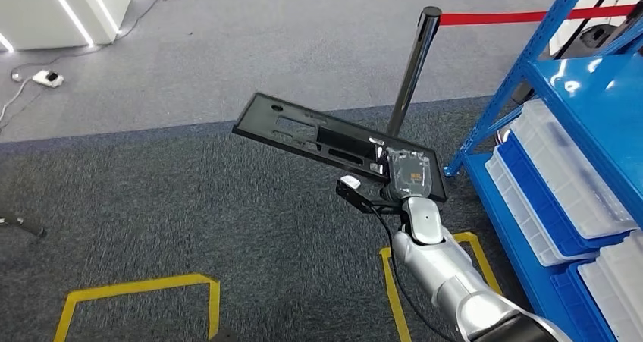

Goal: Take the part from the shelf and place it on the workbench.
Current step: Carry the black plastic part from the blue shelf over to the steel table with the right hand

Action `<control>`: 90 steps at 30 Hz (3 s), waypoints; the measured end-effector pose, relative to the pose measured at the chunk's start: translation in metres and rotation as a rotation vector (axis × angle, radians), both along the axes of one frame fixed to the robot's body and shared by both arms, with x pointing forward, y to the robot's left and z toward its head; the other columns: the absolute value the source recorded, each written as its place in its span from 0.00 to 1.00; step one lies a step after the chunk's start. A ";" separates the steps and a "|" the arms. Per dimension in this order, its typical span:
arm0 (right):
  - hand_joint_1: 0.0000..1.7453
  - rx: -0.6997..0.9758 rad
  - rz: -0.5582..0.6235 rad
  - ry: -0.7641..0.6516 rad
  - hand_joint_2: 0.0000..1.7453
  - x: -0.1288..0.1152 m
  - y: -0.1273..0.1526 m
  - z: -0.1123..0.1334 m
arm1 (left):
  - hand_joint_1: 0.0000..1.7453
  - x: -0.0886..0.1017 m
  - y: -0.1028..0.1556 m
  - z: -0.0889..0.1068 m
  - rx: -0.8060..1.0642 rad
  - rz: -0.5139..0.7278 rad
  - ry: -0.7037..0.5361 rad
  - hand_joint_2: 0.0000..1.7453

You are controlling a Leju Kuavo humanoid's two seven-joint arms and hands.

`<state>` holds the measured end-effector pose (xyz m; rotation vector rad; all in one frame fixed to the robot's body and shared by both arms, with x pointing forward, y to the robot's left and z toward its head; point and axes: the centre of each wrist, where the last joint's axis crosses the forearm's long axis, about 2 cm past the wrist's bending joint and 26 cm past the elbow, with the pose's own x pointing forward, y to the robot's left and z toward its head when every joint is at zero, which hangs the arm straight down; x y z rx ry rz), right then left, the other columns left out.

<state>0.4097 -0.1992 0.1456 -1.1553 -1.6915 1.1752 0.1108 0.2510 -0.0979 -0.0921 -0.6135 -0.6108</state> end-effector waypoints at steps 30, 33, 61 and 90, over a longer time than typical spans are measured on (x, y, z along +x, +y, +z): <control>1.00 -0.049 -0.025 -0.037 1.00 -0.007 -0.031 -0.007 | 0.00 -0.004 0.003 -0.001 -0.001 0.013 -0.004 1.00; 1.00 -0.068 -0.027 -0.027 1.00 -0.009 -0.036 -0.010 | 0.00 -0.001 0.003 -0.001 0.000 0.016 -0.011 1.00; 1.00 -0.047 -0.031 -0.029 1.00 -0.012 -0.049 -0.010 | 0.00 -0.004 0.007 -0.001 0.010 0.029 -0.014 1.00; 1.00 -0.047 -0.022 0.003 1.00 -0.025 -0.053 -0.023 | 0.00 -0.009 0.012 -0.003 0.032 0.034 -0.010 1.00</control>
